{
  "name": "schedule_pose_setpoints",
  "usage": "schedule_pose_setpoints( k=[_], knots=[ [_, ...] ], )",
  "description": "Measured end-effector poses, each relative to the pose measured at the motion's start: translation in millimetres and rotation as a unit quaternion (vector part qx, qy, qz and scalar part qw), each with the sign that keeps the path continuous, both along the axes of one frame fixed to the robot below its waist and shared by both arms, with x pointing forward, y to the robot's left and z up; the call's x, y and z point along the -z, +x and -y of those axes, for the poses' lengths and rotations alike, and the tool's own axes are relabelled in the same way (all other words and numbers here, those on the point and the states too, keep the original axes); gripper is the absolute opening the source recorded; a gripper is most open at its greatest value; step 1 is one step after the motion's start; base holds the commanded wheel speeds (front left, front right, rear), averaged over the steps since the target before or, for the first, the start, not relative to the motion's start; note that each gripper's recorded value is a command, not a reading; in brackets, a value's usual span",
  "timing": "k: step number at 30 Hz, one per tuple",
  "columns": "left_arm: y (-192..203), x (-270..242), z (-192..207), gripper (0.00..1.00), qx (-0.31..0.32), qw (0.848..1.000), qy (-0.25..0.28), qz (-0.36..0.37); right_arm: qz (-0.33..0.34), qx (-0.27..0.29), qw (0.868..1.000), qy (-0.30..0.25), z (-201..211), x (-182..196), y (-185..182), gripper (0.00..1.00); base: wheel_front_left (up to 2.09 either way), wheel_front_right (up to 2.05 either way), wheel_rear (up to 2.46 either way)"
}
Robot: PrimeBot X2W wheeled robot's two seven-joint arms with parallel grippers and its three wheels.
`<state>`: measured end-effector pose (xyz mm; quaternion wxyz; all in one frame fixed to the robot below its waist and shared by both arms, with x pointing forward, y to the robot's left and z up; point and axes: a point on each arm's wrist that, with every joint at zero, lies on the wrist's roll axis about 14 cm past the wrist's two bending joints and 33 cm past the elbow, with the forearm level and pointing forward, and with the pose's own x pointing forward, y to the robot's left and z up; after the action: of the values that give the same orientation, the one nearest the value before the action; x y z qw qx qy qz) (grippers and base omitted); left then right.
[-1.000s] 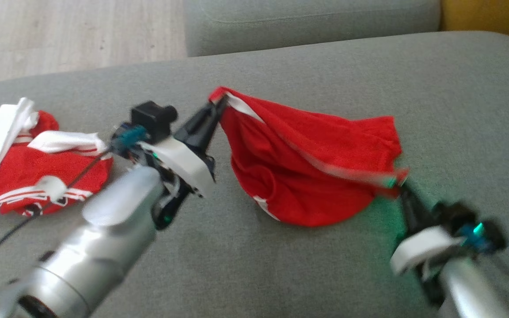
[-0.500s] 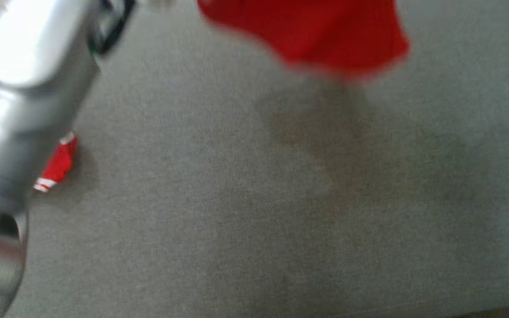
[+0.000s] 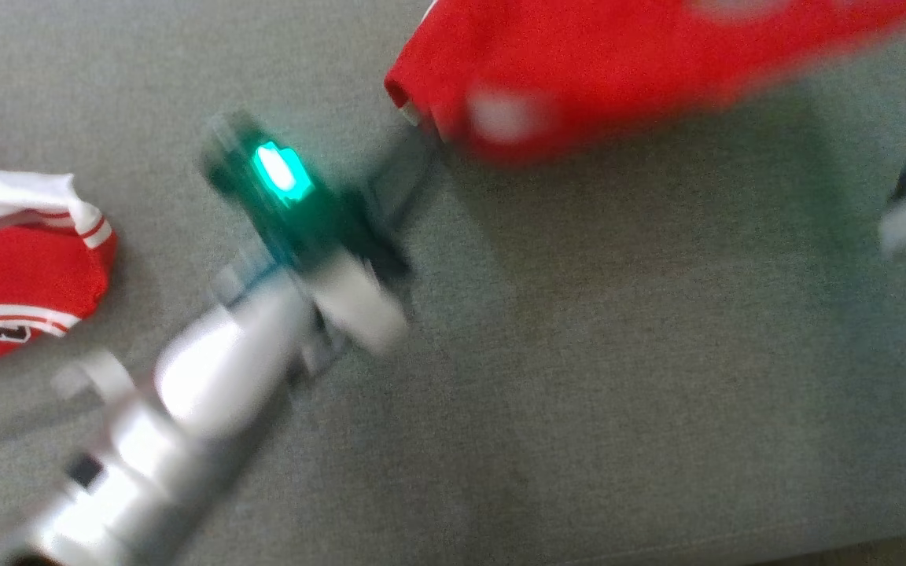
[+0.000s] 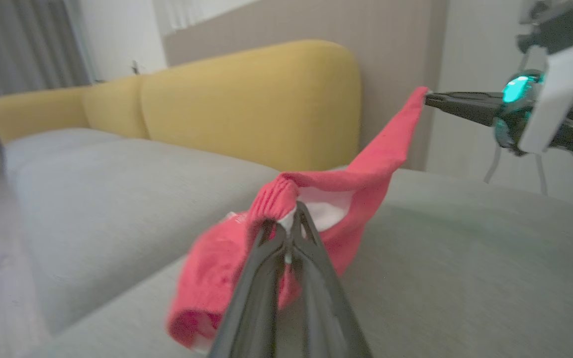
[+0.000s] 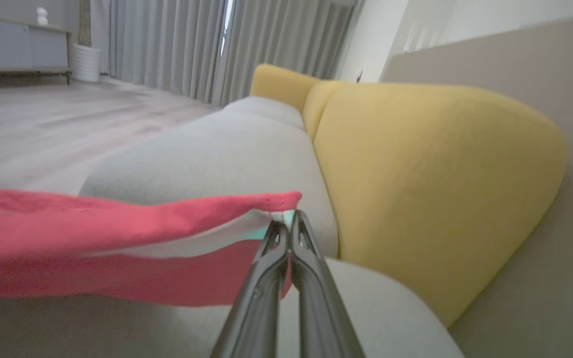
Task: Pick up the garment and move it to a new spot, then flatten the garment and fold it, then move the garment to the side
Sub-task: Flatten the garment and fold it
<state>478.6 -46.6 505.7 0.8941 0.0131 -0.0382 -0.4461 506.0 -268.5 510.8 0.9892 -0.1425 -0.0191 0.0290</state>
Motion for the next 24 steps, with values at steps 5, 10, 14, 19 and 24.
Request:
schedule_pose_setpoints(
  k=[5,10,14,19,24],
  knots=[
    [-86,43,31,0.0,0.074,0.994,0.013,-0.073,-0.041,0.044,0.998,0.006,27,27,-56,0.0,0.0,0.0,0.0],
    [-155,79,38,0.0,0.118,0.982,0.043,-0.142,-0.053,0.087,0.995,-0.008,53,30,-114,0.0,0.0,0.0,0.0],
    [-176,93,33,0.0,0.119,0.975,0.048,-0.181,-0.06,0.115,0.991,-0.014,66,32,-152,0.0,0.0,0.0,0.0],
    [-193,83,38,0.0,0.127,0.969,0.017,-0.212,-0.078,0.149,0.986,-0.017,78,30,-195,0.0,0.0,0.0,0.0],
    [-192,66,40,0.0,0.111,0.961,-0.042,-0.248,-0.073,0.137,0.988,-0.017,71,21,-174,0.0,0.0,0.0,0.0]
  ],
)
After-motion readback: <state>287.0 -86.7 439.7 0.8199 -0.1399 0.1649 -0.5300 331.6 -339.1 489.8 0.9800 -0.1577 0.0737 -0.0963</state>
